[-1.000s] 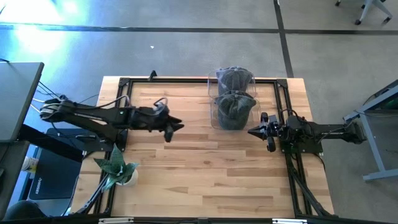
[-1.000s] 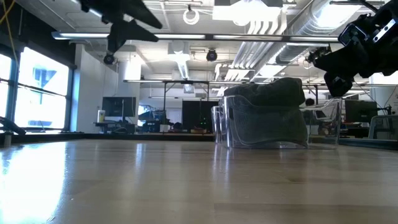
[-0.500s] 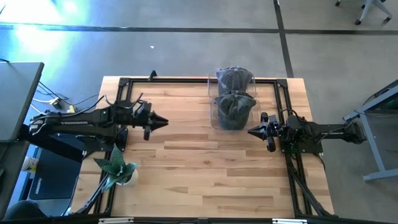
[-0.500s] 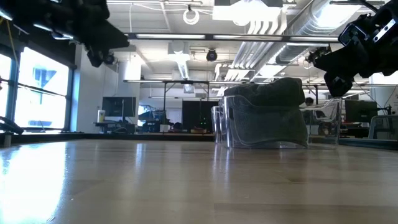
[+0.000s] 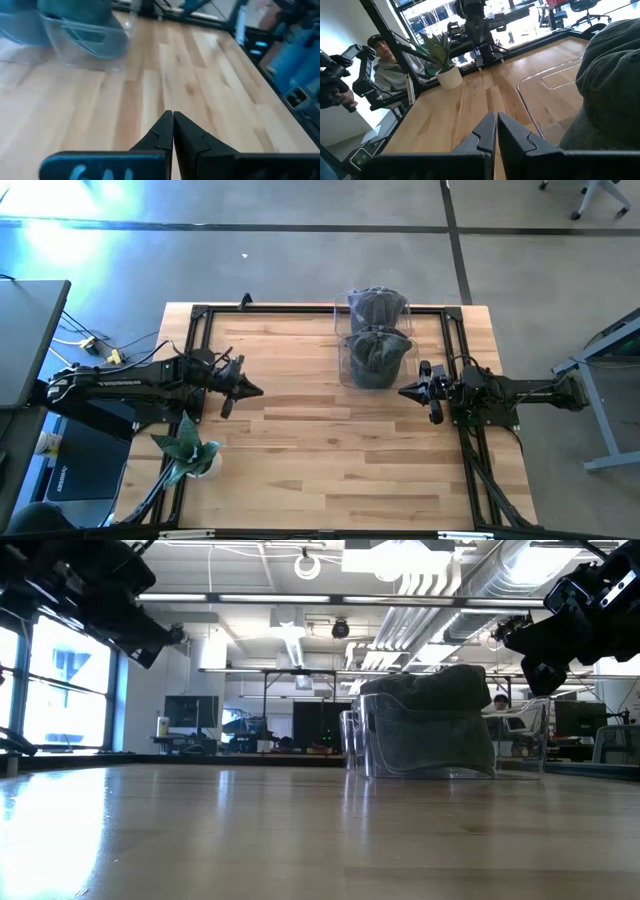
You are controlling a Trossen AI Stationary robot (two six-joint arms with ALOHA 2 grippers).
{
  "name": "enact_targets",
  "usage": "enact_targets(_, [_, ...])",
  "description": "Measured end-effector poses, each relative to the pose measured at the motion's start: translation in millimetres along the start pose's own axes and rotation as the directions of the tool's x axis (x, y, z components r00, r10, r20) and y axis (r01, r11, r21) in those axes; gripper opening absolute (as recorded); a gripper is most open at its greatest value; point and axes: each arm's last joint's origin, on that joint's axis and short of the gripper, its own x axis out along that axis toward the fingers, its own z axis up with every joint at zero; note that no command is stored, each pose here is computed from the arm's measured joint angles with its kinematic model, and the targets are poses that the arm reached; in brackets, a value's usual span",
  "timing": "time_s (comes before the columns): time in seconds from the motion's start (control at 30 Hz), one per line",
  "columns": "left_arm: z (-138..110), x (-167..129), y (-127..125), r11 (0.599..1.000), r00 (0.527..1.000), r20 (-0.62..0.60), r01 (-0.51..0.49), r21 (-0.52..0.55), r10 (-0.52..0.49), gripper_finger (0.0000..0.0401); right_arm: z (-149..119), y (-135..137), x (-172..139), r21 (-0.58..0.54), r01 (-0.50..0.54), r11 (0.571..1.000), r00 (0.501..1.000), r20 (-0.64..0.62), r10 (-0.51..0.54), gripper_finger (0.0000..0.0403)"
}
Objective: Pick & Place hat
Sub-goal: Return to Home Position
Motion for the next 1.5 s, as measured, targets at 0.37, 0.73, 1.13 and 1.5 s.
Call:
enact_targets(0.37, [-18.2,-25.6,-1.3,0.993,0.971,0.211,-0.118,0.006,0.114,0.0001,-0.1,-0.1,0.0,0.0,0.0,1.0,1.0,0.0,0.0,0.0008])
enact_targets(0.73, [-44.3,-28.1,2.0,0.988,0.933,0.329,-0.157,-0.001,0.148,0.0,-0.1,-0.1,0.0,0.0,0.001,1.0,1.0,0.0,-0.001,0.0011])
enact_targets(1.13, [-50.7,-22.3,3.9,0.978,0.923,0.361,-0.181,0.106,0.132,0.0,-0.1,0.0,0.0,0.0,-0.001,1.0,1.0,0.0,0.001,0.0012])
enact_targets(1.5, [-53.5,-18.1,5.8,0.971,0.935,0.316,-0.206,0.124,0.158,0.0,-0.1,0.0,0.0,0.0,-0.002,1.0,1.0,0.0,0.002,0.0012])
